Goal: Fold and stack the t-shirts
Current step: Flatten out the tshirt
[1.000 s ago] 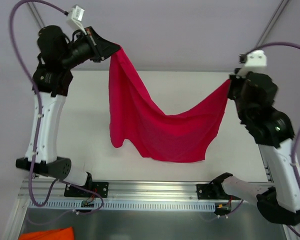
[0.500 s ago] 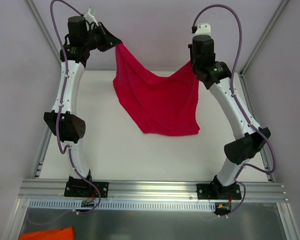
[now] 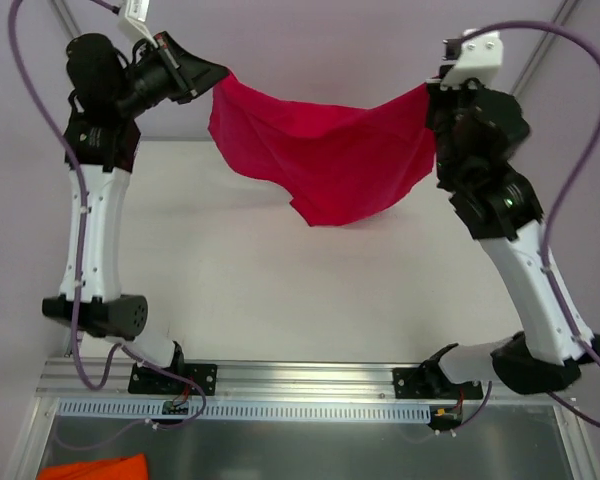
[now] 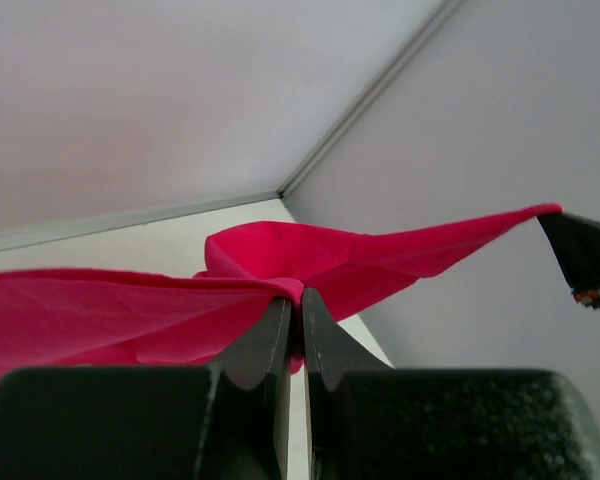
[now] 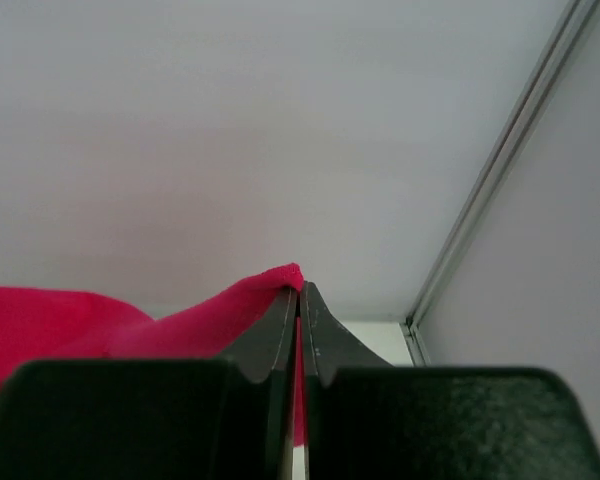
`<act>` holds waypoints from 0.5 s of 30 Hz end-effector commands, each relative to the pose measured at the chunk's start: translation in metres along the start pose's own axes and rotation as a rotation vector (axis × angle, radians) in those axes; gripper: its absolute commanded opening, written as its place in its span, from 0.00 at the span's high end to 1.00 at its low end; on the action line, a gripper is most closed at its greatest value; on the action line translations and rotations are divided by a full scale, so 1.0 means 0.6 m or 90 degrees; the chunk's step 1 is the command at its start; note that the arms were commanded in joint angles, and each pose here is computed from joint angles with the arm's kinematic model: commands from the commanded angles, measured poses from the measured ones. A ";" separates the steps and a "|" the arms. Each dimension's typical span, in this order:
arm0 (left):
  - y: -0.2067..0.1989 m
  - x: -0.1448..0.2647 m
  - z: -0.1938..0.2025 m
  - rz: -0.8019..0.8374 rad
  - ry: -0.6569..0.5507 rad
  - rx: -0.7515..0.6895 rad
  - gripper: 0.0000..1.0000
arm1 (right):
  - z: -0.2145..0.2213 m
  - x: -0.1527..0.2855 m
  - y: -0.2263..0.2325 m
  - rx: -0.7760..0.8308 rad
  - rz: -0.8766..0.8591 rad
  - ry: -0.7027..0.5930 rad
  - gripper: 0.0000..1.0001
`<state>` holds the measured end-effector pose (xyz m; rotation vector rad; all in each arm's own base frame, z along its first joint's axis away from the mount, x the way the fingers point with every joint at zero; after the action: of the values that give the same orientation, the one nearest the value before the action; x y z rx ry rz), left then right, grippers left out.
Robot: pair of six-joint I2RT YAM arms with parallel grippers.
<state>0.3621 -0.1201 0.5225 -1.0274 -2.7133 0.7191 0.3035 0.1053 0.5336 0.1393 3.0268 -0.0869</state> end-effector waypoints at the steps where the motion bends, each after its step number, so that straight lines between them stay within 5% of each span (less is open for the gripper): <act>1: -0.125 0.096 -0.033 0.117 -0.062 -0.096 1.00 | -0.105 0.098 -0.079 -0.082 0.032 -0.133 0.99; 8: -0.220 0.200 -0.001 0.206 -0.057 -0.135 1.00 | -0.105 0.196 -0.117 -0.149 -0.096 -0.110 0.99; 15: -0.298 0.284 -0.005 0.281 -0.093 -0.214 1.00 | -0.089 0.257 -0.183 -0.212 -0.059 -0.166 0.99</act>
<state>0.1493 -0.1214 0.5970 -1.6017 -2.8198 0.5029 0.1390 0.0167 0.5730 -0.0507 2.7838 0.2940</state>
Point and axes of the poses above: each gripper's point midway between its finger pads, its own x axis back along the fingers, its own y axis along the line the jaws close on, z = x × y, the point moved 6 cm from there along x, back along the fingers, and after that the axes turned 7 degrees about -x, right-handed, at the moved point
